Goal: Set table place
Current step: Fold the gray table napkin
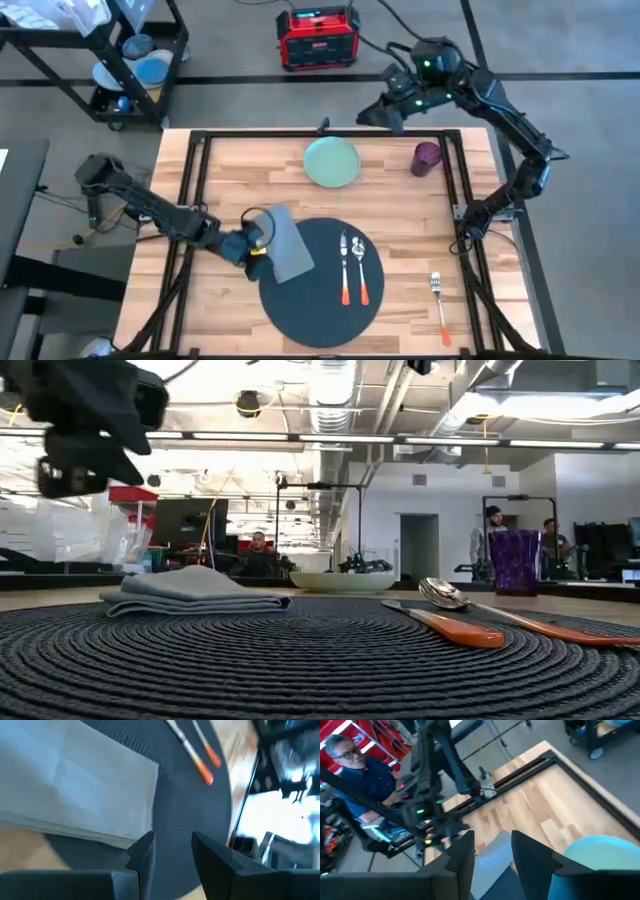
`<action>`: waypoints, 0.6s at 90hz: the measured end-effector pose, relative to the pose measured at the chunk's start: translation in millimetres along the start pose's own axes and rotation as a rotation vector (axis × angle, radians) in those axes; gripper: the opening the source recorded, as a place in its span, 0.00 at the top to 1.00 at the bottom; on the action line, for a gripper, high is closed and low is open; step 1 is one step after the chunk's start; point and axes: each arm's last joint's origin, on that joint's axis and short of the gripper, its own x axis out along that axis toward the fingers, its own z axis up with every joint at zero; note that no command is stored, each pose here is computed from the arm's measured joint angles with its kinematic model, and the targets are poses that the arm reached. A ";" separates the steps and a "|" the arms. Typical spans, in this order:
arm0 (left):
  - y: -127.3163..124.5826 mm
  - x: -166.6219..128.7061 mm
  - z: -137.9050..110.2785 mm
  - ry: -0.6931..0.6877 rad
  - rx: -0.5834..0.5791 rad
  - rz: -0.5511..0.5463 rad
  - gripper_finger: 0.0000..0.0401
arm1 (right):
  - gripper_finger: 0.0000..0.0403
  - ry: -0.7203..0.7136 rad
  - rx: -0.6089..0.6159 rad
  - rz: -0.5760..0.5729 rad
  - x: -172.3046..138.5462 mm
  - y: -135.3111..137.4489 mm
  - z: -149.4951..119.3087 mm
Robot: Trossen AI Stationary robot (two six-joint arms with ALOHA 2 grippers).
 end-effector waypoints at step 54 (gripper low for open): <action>-5.5 60.8 -46.3 -0.068 -0.474 -0.069 0.72 | 0.71 0.132 -0.086 -0.022 -0.6 -2.8 -14.2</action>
